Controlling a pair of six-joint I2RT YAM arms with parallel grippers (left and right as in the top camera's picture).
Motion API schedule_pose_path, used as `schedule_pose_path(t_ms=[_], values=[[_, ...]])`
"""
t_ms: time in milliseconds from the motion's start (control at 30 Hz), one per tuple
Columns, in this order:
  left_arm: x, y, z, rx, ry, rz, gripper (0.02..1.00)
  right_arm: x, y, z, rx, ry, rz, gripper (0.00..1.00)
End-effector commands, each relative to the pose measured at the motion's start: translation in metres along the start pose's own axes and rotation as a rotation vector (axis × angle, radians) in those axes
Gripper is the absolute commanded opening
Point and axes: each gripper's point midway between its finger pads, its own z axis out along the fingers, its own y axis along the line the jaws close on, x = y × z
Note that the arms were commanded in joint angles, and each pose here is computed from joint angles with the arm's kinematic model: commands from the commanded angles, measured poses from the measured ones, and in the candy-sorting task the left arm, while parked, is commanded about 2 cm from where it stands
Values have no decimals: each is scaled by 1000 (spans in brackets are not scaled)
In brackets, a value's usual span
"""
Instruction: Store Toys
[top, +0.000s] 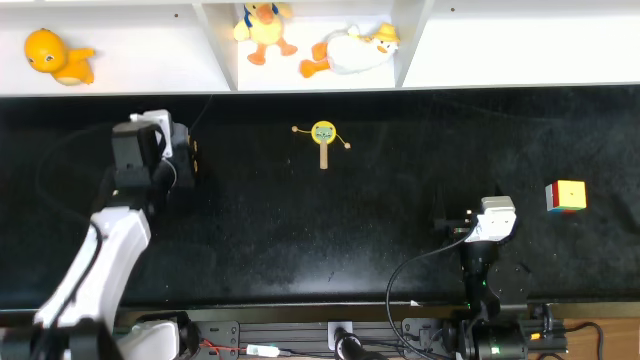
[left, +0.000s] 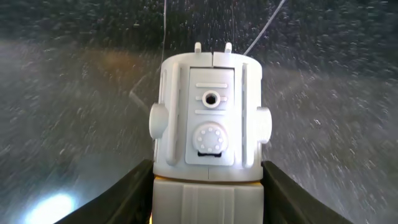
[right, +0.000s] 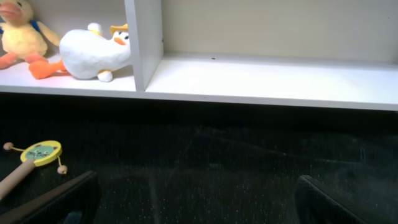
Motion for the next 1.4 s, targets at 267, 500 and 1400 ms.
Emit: schedule_pose_path(t_ms=[267,500,1400], values=[[-37,-6,-52,37,-201,14,463,-4,1,-1,-2,-14,3,998],[-64,-13,-52,62,-228,12,461,-4,1,-1,-2,-14,3,996],[-178,-41,13,91,-270,34,467,-4,1,-1,-2,-14,3,998]])
